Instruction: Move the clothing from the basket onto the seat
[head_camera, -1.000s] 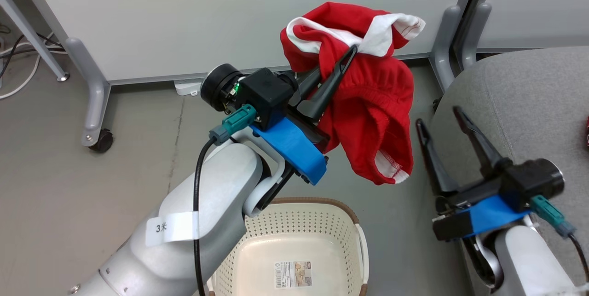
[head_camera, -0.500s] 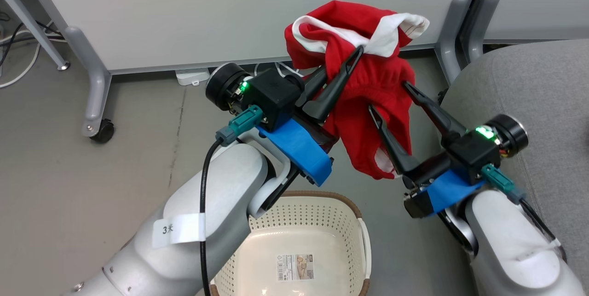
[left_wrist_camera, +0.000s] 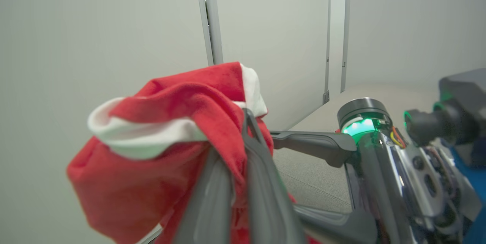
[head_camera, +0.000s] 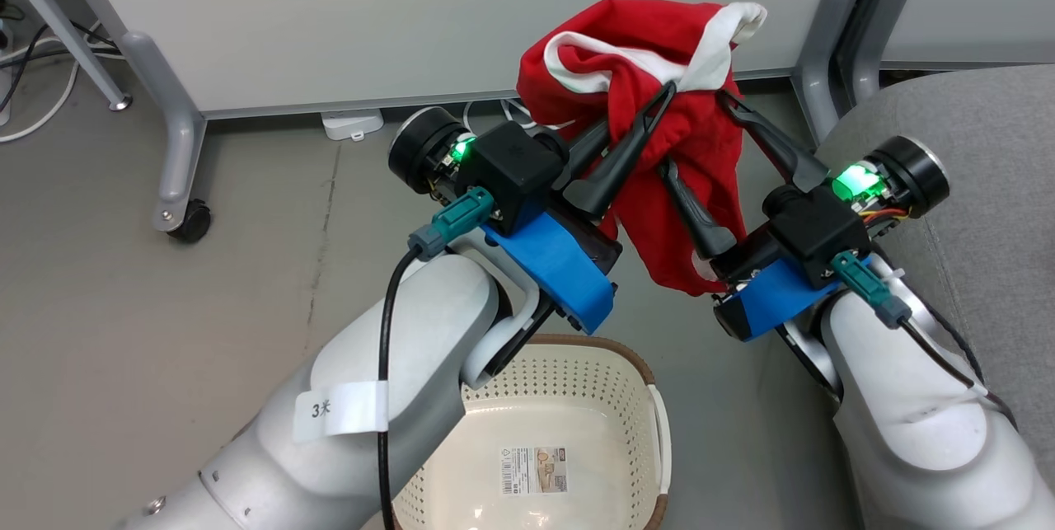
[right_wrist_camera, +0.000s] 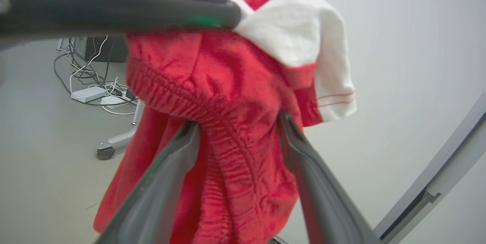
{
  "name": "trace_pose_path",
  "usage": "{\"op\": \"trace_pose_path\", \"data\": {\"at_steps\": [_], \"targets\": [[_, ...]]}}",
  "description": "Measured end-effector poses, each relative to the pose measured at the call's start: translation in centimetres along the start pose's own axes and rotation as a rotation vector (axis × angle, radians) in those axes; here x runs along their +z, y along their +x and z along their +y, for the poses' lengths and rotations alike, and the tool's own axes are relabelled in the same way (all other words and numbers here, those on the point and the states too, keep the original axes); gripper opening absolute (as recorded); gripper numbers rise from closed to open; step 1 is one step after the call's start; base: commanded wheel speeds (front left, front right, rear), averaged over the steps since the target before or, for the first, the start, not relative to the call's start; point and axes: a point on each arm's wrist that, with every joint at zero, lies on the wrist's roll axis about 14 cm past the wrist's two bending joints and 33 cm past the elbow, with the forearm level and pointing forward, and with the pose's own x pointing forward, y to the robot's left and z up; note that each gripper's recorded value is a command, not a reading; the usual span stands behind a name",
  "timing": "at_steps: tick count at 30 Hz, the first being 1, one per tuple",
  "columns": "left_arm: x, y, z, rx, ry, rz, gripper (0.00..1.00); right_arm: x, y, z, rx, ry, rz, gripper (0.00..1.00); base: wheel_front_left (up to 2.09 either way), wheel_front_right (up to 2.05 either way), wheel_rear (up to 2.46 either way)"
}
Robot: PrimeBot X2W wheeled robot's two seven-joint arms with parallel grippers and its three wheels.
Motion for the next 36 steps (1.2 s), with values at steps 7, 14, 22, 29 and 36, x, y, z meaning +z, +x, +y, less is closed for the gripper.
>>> {"op": "trace_pose_path", "data": {"at_steps": [7,14,22,29,36], "targets": [[0.0,0.1,-0.2,-0.008,-0.001,0.001,0.0,0.5,0.5,-1.0,-0.032,-0.017,-0.01,1.0,0.0,0.0,0.0],[0.0,0.1,-0.5,-0.014,0.0,0.007,0.0,0.3,0.9,-1.0,-0.028,-0.025,-0.004,1.0,0.0,0.0,0.0],[-0.2,0.0,-0.5,-0.016,-0.001,0.015,0.0,-0.3,1.2,-0.6,-0.019,-0.003,0.018,0.0,0.0,0.0,0.0],[-0.1,0.0,-0.7,-0.019,0.005,0.016,0.0,-0.2,1.1,-0.7,-0.024,0.011,0.018,0.0,0.0,0.0,0.0],[-0.2,0.0,-0.8,-0.021,0.0,0.016,0.0,-0.2,0.9,-0.8,-0.031,0.025,0.019,0.0,0.0,0.0,0.0]]}}
